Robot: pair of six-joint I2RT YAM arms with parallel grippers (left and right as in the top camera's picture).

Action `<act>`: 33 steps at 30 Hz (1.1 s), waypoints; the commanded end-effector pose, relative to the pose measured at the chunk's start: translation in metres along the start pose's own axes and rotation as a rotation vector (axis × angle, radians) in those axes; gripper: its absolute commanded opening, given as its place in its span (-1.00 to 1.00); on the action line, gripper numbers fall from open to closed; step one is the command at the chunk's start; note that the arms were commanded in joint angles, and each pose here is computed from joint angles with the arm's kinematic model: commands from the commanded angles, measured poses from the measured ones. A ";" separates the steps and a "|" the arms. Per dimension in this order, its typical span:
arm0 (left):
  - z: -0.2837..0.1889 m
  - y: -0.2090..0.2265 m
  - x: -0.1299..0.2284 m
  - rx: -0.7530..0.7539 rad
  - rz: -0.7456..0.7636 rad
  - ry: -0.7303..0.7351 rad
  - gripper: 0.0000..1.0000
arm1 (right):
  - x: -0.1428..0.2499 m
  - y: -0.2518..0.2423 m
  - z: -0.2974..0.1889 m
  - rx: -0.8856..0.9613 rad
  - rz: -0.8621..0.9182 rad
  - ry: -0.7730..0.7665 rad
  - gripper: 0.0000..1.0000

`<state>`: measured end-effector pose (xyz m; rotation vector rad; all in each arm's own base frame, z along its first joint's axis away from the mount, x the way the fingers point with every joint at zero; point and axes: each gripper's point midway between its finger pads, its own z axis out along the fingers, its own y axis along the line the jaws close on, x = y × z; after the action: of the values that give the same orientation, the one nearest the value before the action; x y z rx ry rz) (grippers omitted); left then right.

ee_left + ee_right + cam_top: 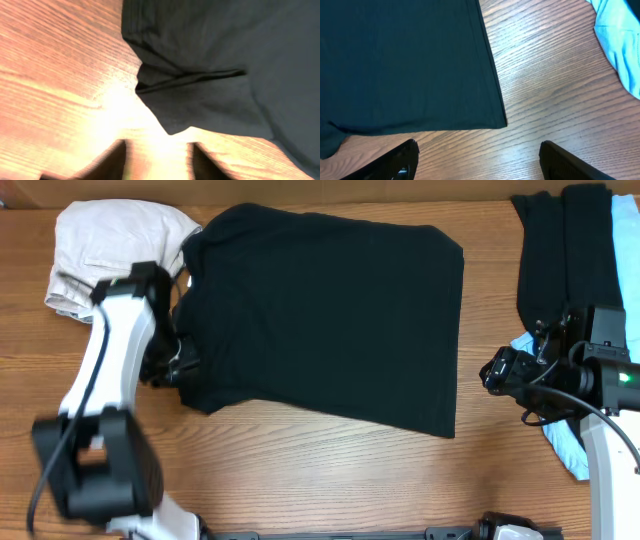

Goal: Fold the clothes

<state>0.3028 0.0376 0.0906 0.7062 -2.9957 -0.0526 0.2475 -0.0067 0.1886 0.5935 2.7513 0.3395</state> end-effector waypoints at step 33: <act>0.077 -0.026 -0.002 0.165 0.023 -0.082 -0.92 | -0.002 0.003 -0.002 -0.013 -0.006 -0.011 0.62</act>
<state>0.3054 0.0235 0.0035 0.7105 -3.1326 0.1146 0.2476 -0.0064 0.1886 0.5931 2.7512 0.3422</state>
